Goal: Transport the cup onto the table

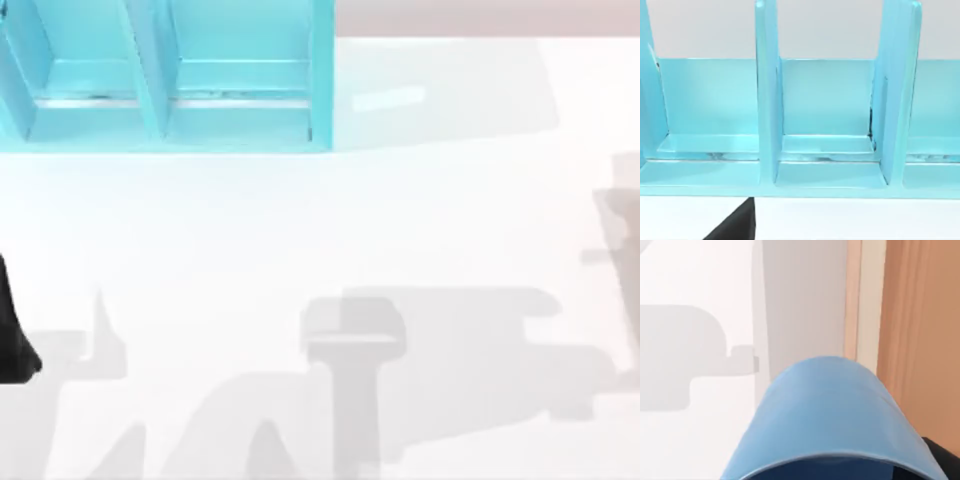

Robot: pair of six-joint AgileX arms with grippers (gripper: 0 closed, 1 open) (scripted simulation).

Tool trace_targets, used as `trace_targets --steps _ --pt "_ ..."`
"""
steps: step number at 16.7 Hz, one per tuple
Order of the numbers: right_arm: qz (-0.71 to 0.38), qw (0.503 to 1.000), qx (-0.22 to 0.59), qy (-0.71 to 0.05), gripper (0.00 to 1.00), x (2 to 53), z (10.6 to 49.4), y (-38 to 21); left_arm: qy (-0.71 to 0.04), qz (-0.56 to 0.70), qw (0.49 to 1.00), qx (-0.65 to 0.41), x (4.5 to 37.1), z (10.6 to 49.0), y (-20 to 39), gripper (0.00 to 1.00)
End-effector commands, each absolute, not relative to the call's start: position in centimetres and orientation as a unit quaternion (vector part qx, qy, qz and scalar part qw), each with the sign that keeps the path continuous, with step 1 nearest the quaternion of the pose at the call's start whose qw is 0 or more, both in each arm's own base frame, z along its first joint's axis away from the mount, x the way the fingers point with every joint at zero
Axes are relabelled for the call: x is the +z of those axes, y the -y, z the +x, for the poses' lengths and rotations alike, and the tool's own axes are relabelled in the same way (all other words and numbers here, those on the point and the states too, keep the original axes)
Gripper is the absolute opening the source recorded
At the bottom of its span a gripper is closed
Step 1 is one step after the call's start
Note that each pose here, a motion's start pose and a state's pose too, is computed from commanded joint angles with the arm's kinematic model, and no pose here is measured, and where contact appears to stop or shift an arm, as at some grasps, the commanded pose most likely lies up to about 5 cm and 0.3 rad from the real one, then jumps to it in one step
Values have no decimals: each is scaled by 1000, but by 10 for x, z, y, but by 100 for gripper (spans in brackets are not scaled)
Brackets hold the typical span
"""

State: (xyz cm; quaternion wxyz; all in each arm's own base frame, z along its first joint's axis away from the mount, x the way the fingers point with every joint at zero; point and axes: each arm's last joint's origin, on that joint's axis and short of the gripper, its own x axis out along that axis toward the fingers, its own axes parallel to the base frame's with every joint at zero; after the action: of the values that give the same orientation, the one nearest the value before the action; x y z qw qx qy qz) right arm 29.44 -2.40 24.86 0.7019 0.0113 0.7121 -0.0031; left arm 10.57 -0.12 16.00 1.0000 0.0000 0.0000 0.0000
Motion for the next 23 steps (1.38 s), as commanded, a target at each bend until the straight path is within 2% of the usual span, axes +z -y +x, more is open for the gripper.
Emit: trace_targets --steps 5,10,17,23 --pt "13 700 0 -714 0 248 328 -83 0 0 1000 0 160 106 1 100" --pt "15 706 7 -708 0 246 322 -179 0 0 1000 0 160 106 1 100" --pt "19 707 9 -707 0 245 319 -192 0 0 1000 0 160 106 1 100" --pt "21 713 13 -700 0 203 321 -200 0 0 1000 0 160 106 1 100"
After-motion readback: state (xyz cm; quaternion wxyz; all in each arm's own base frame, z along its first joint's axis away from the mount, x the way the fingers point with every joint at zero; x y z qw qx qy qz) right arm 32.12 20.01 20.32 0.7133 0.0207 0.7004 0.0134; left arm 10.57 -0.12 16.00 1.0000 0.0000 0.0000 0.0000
